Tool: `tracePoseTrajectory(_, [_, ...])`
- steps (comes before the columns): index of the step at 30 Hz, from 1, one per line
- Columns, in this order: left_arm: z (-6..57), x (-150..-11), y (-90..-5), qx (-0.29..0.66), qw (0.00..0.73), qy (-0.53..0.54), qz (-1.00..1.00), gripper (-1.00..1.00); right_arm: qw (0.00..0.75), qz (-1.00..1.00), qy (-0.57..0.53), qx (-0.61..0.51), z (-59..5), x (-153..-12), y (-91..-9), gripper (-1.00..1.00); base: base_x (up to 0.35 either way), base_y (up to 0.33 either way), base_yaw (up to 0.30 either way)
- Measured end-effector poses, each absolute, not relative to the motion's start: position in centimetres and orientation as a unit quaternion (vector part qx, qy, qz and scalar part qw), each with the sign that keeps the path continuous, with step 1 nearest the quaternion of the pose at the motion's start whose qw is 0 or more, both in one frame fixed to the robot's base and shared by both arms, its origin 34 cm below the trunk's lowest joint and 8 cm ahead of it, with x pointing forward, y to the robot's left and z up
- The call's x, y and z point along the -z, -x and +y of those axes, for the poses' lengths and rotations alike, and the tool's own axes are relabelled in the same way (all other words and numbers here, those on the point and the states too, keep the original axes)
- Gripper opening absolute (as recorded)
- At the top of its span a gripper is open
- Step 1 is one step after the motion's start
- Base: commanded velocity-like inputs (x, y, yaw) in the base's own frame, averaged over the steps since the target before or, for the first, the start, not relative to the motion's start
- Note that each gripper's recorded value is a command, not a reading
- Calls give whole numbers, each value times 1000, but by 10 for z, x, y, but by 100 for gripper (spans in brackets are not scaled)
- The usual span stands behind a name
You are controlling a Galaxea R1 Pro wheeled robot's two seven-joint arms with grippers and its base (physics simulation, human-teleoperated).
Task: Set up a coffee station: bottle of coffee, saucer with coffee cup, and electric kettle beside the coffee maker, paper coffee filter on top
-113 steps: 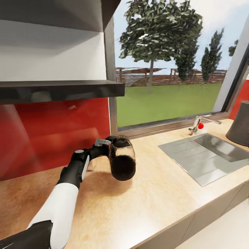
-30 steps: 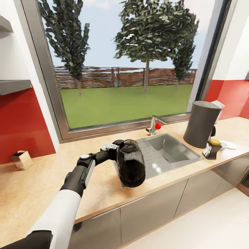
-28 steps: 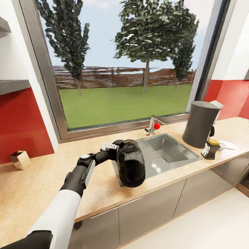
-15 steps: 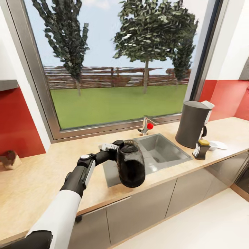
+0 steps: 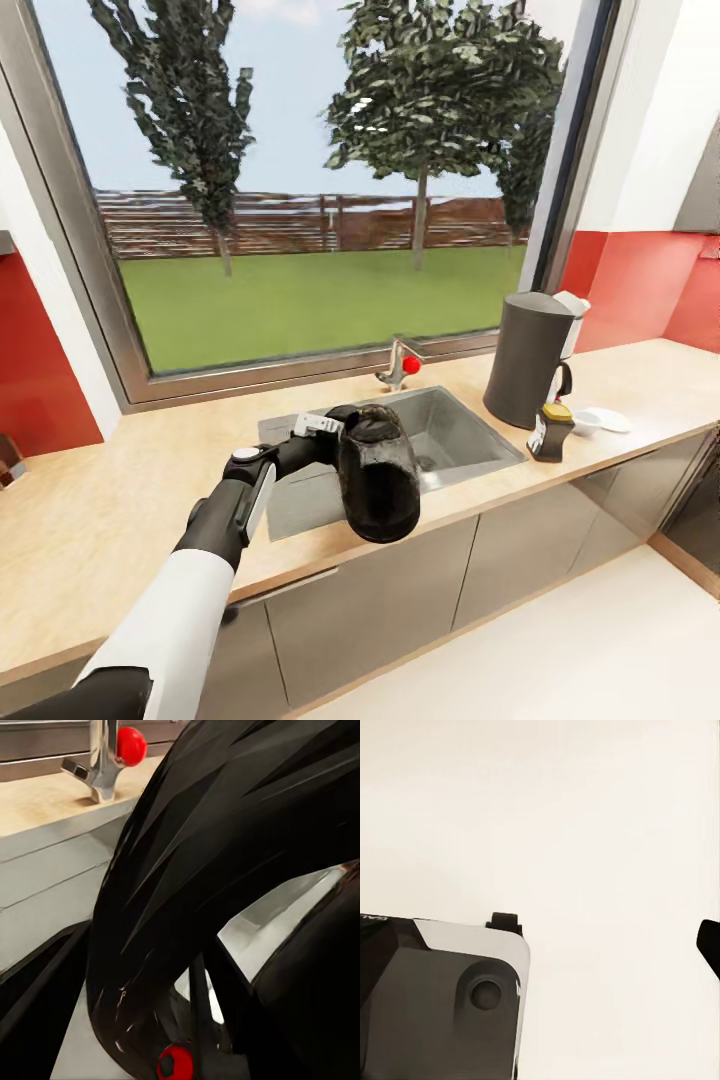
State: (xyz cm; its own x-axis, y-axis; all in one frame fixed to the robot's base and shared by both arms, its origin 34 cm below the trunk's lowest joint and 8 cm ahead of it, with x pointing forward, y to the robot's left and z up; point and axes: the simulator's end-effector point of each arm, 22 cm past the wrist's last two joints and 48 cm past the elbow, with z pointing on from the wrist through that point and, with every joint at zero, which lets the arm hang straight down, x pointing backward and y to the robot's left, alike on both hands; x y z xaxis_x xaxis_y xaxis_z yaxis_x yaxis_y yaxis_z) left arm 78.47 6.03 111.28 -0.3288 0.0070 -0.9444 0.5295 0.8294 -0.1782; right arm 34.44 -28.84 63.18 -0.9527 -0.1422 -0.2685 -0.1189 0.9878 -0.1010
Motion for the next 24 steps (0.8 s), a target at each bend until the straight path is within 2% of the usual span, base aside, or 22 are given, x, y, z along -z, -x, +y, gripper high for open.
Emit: tracePoseTrajectory(24, [60,-1106,-782,236,549,-172,783,-100,138,987,67,42,-289,-632,-344,100,0,-269,0])
